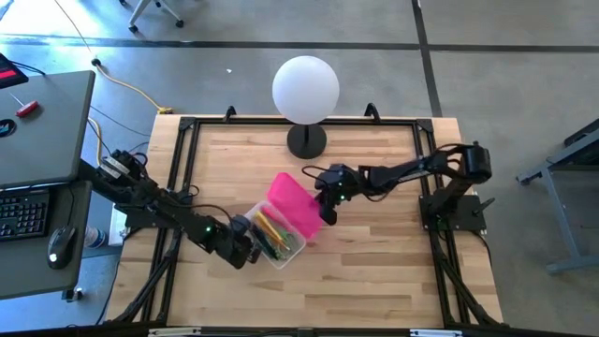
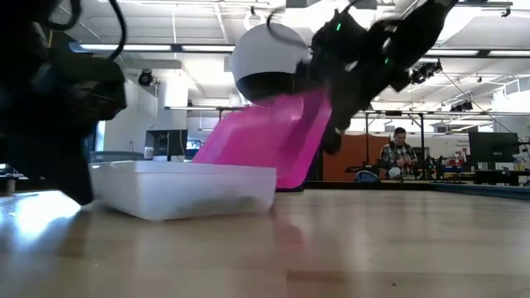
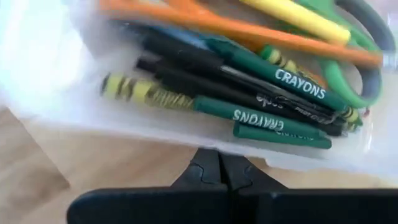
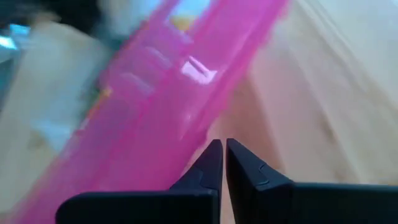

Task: Pick & place school supplies into a supply box
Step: Close the pink supply box

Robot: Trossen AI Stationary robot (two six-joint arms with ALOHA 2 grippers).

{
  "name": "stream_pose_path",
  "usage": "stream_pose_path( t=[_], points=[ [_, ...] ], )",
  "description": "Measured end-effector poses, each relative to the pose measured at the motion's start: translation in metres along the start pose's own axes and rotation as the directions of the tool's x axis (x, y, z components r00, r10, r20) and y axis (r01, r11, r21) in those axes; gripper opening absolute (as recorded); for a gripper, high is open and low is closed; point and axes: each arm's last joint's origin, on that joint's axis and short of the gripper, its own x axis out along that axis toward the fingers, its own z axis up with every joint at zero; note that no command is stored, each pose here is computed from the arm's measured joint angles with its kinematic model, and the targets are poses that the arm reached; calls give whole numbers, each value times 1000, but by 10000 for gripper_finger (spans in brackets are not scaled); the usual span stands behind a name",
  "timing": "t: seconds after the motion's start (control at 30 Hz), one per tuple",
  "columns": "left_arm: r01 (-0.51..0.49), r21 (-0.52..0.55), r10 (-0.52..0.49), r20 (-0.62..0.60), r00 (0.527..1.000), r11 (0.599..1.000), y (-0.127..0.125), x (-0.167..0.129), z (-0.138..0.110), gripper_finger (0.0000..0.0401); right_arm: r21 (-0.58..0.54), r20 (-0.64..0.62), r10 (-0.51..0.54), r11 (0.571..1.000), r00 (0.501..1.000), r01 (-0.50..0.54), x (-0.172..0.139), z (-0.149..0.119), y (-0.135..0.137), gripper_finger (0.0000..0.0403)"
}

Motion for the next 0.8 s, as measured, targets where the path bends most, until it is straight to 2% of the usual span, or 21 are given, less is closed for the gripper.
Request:
stream_pose_path(
  t=[0.17, 0.33, 0.53, 0.8],
  points=[
    [1, -8, -1, 21, 1000, 1000, 0, 0, 2, 11, -64, 38, 55, 997, 998, -53, 0, 0, 24, 0],
    [2, -20, -1, 46, 999, 1000, -1, 4, 13, 11, -112, 7, 19, 994, 1000, -18, 12, -18, 47, 0],
    [92, 7, -92, 102, 990, 996, -11, 8, 30, 12, -158, 119, 73, 986, 990, -54, 14, -17, 72, 0],
    [161, 35, -165, 139, 977, 986, -18, 10, 44, 12, -163, 162, 34, 987, 986, -8, 14, -18, 79, 0]
  ],
)
